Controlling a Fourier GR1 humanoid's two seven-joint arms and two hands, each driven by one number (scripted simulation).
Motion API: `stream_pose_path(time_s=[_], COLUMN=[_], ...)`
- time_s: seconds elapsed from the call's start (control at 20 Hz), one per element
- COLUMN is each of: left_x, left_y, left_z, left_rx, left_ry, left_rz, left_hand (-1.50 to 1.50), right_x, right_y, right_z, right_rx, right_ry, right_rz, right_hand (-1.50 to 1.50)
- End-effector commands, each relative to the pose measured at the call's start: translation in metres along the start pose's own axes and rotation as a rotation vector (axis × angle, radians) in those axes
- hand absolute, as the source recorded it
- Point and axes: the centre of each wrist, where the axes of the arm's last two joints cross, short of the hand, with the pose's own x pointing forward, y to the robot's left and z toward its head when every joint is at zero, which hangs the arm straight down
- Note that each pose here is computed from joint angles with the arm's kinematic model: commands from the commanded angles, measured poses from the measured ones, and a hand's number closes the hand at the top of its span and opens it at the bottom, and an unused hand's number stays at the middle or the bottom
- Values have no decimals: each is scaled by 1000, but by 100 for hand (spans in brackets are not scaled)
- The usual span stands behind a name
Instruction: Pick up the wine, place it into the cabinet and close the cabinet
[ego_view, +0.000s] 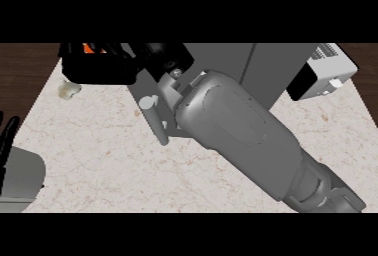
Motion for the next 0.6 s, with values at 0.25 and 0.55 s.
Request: stream_pose_path(time_s=[0.25,0.55], left_x=[-15,-3], left_y=[-8,-11], left_z=[10,-7], left_rx=[3,-20], left_ry=[-4,-15], left_rz=[3,9], left_hand=[-150,-150], right_x=[-53,-51], right_y=[-65,-72], right_z=[-2,-7], right_rx=[-140,-139], right_ry=[75,56], right_rz=[105,144], right_hand=[150,150])
